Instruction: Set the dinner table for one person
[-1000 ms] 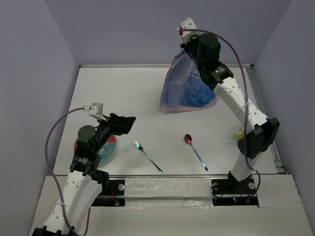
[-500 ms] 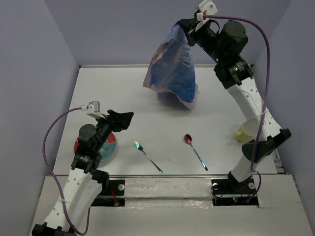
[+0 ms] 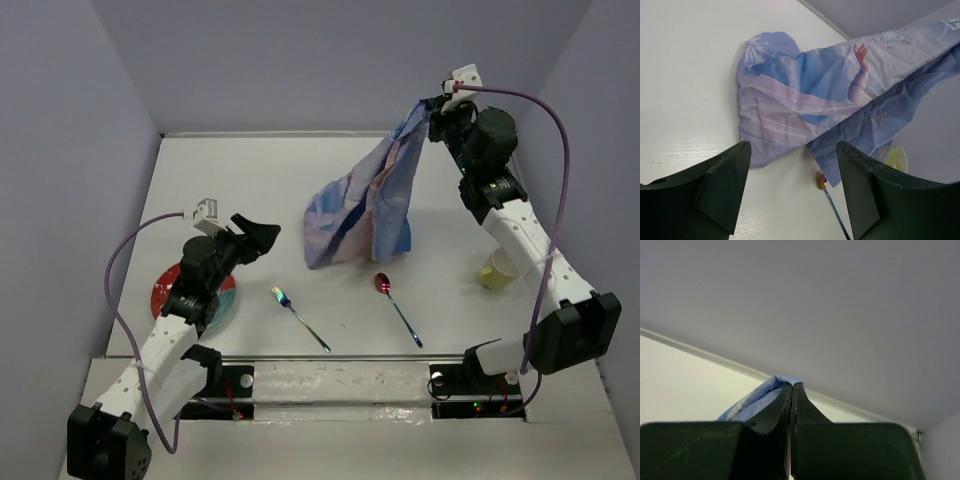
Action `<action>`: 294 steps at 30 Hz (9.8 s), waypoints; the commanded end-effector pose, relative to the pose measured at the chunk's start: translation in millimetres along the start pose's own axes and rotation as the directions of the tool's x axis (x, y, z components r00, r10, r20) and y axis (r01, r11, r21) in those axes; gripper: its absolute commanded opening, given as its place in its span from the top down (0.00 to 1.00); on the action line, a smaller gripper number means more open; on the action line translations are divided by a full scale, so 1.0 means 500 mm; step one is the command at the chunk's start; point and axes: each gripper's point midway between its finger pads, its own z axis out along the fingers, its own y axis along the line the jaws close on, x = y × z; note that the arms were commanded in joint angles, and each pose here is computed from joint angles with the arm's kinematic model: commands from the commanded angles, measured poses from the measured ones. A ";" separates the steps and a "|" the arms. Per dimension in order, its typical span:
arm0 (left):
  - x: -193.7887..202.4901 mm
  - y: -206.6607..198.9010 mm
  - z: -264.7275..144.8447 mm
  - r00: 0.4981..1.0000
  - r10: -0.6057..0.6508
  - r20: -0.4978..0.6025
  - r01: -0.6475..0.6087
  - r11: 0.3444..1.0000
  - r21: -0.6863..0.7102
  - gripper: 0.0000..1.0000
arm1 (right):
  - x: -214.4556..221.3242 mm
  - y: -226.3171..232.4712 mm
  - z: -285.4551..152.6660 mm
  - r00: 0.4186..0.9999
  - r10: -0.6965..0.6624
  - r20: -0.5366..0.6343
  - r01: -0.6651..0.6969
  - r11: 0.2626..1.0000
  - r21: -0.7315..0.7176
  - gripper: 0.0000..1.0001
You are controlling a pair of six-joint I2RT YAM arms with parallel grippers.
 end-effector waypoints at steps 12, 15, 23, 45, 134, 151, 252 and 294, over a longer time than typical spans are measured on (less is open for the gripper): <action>0.249 0.017 0.052 0.941 0.140 -0.309 -0.187 0.974 -0.128 0.34 | 0.056 -0.041 0.018 1.000 -0.002 -0.011 0.003 0.994 0.108 1.00; 0.297 0.009 0.048 0.933 0.104 -0.344 -0.157 0.979 -0.129 0.34 | 0.057 -0.040 0.018 1.000 -0.001 -0.012 0.002 0.994 0.108 1.00; 0.328 -0.050 0.113 0.908 0.261 -0.329 -0.325 0.932 -0.160 0.33 | 0.061 -0.018 0.016 0.996 0.094 -0.003 -0.093 0.993 0.070 1.00; 0.464 0.001 0.211 0.780 0.400 -0.482 -0.526 0.836 -0.158 0.39 | 0.094 0.032 0.000 0.985 0.169 -0.019 -0.170 0.985 -0.029 1.00; -0.038 0.214 0.016 0.987 -0.039 0.157 0.073 0.974 -0.214 0.30 | 0.539 0.003 -0.337 0.739 0.581 -0.340 -0.333 0.755 0.565 0.48; 0.079 0.218 0.029 0.962 0.246 -0.120 -0.273 0.840 -0.469 0.38 | 0.723 0.023 -0.325 0.475 0.691 -0.546 -0.202 0.689 0.696 0.55; 0.185 0.308 -0.043 0.950 0.129 -0.283 -0.285 0.725 -0.627 1.00 | 0.646 0.069 -0.520 0.430 0.832 -0.350 -0.455 0.535 0.712 1.00; -0.251 -0.152 -0.190 0.834 0.388 0.392 -0.351 0.922 -0.164 0.01 | 0.259 0.846 -0.245 0.307 0.667 -0.678 -0.934 0.347 -0.082 0.46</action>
